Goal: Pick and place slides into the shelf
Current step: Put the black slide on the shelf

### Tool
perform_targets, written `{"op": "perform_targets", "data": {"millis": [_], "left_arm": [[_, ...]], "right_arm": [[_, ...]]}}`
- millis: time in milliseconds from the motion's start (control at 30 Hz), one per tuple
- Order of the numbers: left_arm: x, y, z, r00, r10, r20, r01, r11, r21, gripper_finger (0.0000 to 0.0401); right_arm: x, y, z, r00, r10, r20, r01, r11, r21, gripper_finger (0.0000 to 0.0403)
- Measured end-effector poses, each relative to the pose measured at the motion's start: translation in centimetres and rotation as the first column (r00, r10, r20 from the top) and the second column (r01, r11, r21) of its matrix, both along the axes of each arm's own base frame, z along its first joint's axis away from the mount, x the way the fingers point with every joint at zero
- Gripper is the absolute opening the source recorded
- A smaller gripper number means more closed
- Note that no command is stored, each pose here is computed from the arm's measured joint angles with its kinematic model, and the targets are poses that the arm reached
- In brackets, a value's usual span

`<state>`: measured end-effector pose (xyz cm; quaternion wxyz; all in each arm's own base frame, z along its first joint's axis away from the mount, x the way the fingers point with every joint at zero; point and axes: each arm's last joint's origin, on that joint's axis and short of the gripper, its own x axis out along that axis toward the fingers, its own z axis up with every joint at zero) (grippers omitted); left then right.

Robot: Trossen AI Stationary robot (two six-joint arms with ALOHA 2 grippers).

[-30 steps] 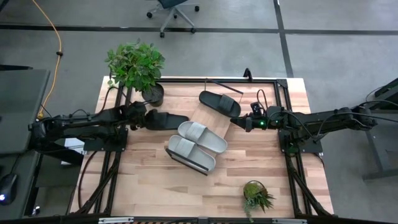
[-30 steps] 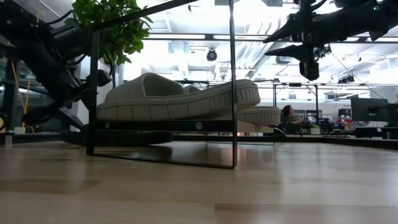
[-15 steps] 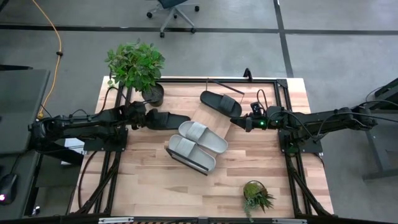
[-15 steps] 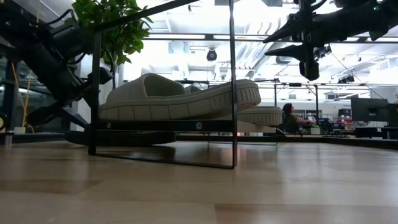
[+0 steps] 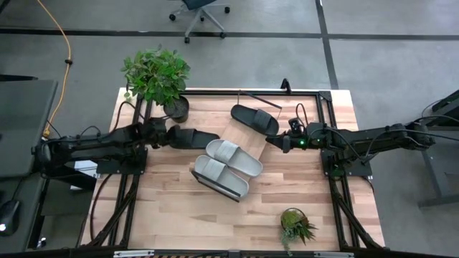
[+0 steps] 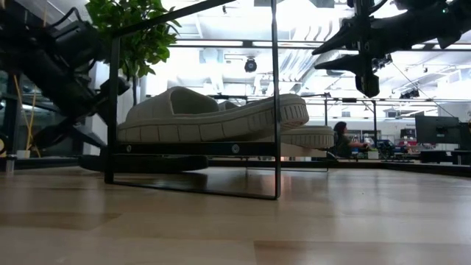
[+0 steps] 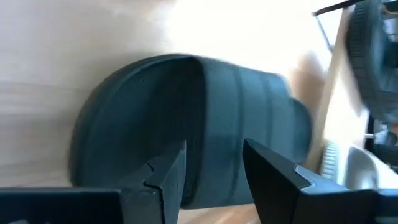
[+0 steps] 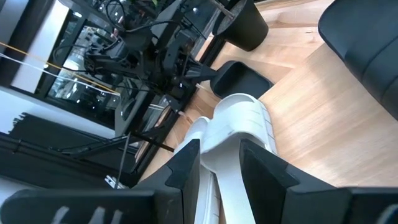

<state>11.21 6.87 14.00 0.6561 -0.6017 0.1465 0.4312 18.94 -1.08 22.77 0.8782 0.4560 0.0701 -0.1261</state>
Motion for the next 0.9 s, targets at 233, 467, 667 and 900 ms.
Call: {"op": "perform_targets", "data": {"millis": [233, 467, 667, 900], "left_arm": [[-0.1, -0.1, -1.3, 0.996, 0.020, 0.085, -0.019, 1.000, -0.007, 0.0150], [0.0, -0.1, -1.4, 0.994, 0.013, 0.109, -0.013, 1.000, 0.003, 0.0150], [0.0, -0.1, -1.4, 0.994, 0.008, 0.109, -0.008, 1.000, 0.002, 0.0136], [0.0, -0.1, -1.4, 0.994, 0.000, 0.110, 0.000, 1.000, 0.001, 0.0032]], "right_arm": [[0.0, 0.0, 0.0, 1.000, 0.001, -0.001, -0.001, 1.000, 0.000, 0.0103], [0.0, 0.0, 0.0, 1.000, 0.001, -0.001, -0.001, 1.000, 0.000, 0.0103], [0.0, 0.0, 0.0, 1.000, 0.000, -0.001, 0.000, 1.000, 0.000, 0.0103], [0.0, 0.0, 0.0, 1.000, 0.001, -0.002, -0.001, 1.000, -0.002, 0.0103]]}}
